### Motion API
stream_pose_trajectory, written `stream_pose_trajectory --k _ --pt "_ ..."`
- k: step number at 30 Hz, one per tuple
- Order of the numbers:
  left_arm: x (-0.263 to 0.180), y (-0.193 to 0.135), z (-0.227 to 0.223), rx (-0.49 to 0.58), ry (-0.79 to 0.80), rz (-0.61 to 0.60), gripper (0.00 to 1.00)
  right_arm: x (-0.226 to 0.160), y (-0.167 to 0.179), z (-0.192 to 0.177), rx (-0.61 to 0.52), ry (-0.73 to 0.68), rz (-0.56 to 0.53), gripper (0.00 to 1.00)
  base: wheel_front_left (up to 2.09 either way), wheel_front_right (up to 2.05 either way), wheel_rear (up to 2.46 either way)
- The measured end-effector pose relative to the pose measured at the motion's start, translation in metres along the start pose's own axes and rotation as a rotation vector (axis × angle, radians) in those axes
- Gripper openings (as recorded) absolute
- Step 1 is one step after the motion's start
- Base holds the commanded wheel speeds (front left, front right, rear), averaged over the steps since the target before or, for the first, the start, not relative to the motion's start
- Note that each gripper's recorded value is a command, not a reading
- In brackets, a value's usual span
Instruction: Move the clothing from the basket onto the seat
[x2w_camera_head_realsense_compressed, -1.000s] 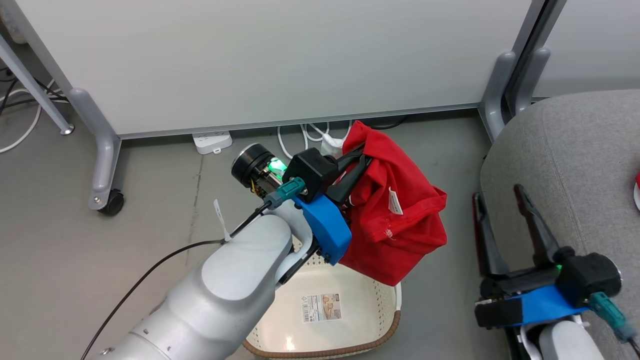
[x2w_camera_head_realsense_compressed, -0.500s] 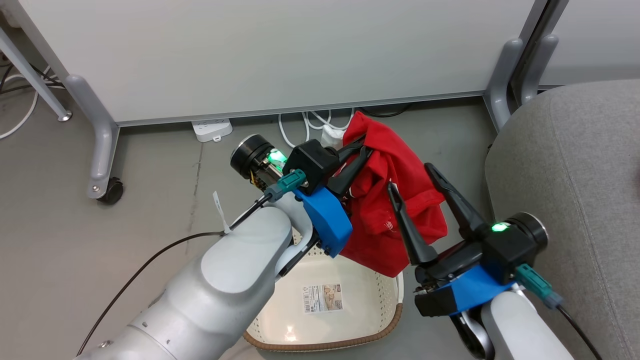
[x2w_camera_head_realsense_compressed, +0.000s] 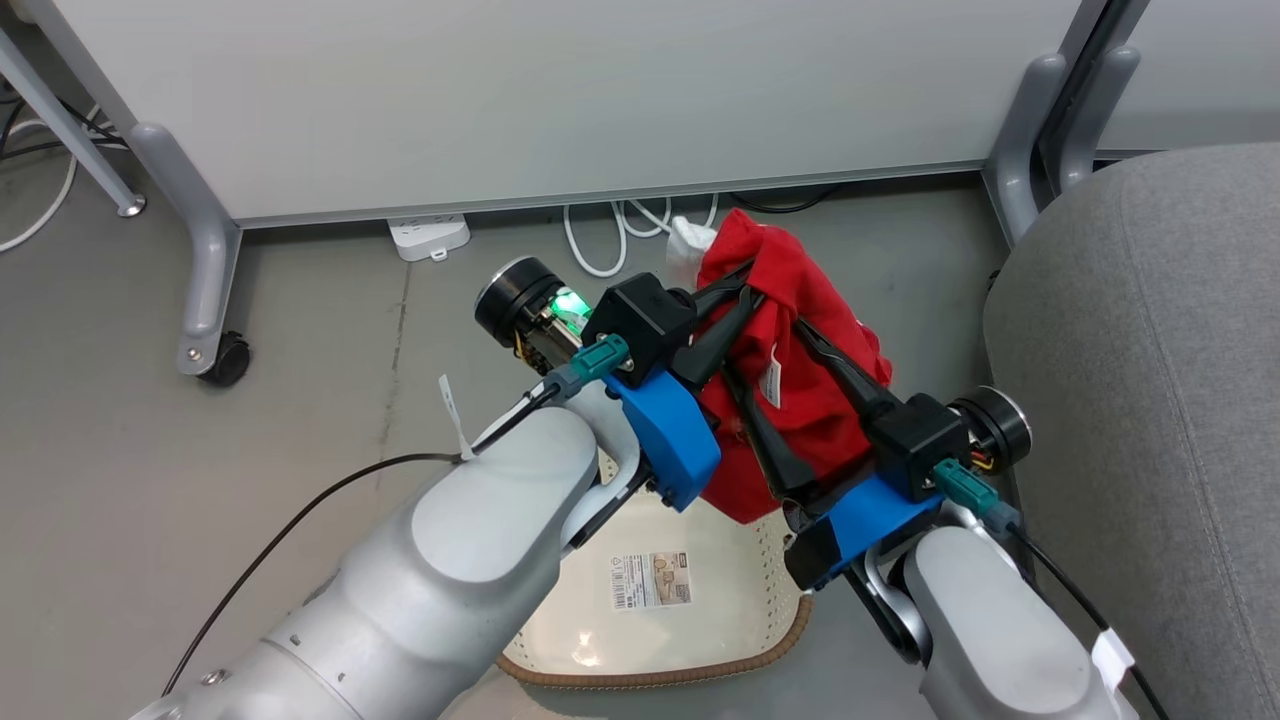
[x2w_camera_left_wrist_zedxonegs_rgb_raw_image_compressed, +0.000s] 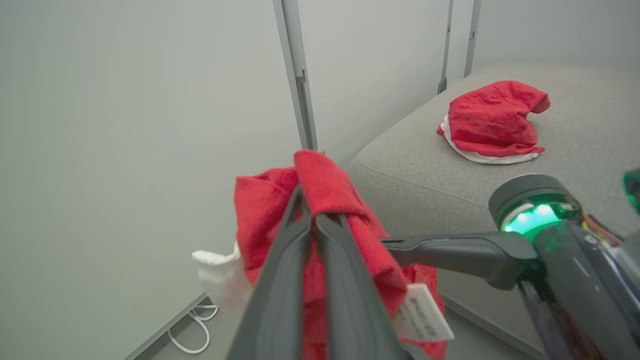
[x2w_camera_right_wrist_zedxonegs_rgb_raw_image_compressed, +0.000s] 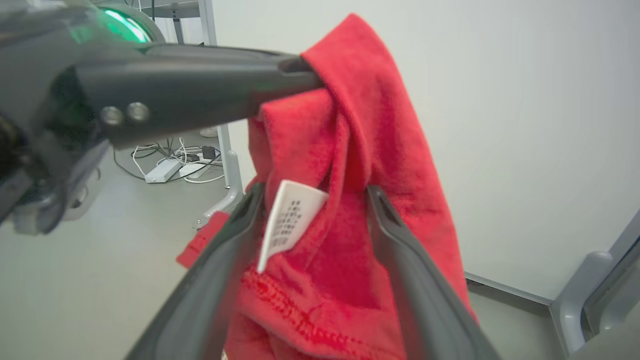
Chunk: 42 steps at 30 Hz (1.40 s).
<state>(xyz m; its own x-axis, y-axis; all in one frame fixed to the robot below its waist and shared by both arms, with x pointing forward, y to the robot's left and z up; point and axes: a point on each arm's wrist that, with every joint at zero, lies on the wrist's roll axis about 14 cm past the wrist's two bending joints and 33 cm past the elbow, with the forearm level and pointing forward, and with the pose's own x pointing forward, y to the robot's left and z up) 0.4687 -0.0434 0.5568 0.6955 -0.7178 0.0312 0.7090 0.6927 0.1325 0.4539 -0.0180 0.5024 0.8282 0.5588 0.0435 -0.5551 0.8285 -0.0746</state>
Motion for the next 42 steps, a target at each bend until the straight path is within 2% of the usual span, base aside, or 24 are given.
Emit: stream_pose_trajectory --k 18,19,20,21,42 --pt "0.002 0.001 -0.004 -0.007 0.006 -0.003 0.00 0.029 -0.009 -0.005 0.035 0.027 -0.016 1.00 0.00 0.00 0.00" --pt "0.002 0.000 -0.004 -0.008 0.006 -0.004 0.00 0.029 -0.008 -0.006 0.040 0.029 -0.016 0.84 0.00 0.00 0.00" --pt "0.002 0.000 -0.004 -0.007 0.006 -0.005 0.00 0.028 -0.008 -0.007 0.045 0.032 -0.017 0.48 0.00 0.00 0.00" --pt "0.002 0.000 -0.003 -0.005 0.006 -0.006 0.00 0.028 -0.008 -0.007 0.048 0.033 -0.017 0.00 0.00 0.00 0.00" --pt "0.002 -0.004 0.000 -0.002 0.002 -0.010 0.00 0.027 -0.008 -0.004 0.045 0.031 -0.016 0.00 0.00 0.00 0.00"
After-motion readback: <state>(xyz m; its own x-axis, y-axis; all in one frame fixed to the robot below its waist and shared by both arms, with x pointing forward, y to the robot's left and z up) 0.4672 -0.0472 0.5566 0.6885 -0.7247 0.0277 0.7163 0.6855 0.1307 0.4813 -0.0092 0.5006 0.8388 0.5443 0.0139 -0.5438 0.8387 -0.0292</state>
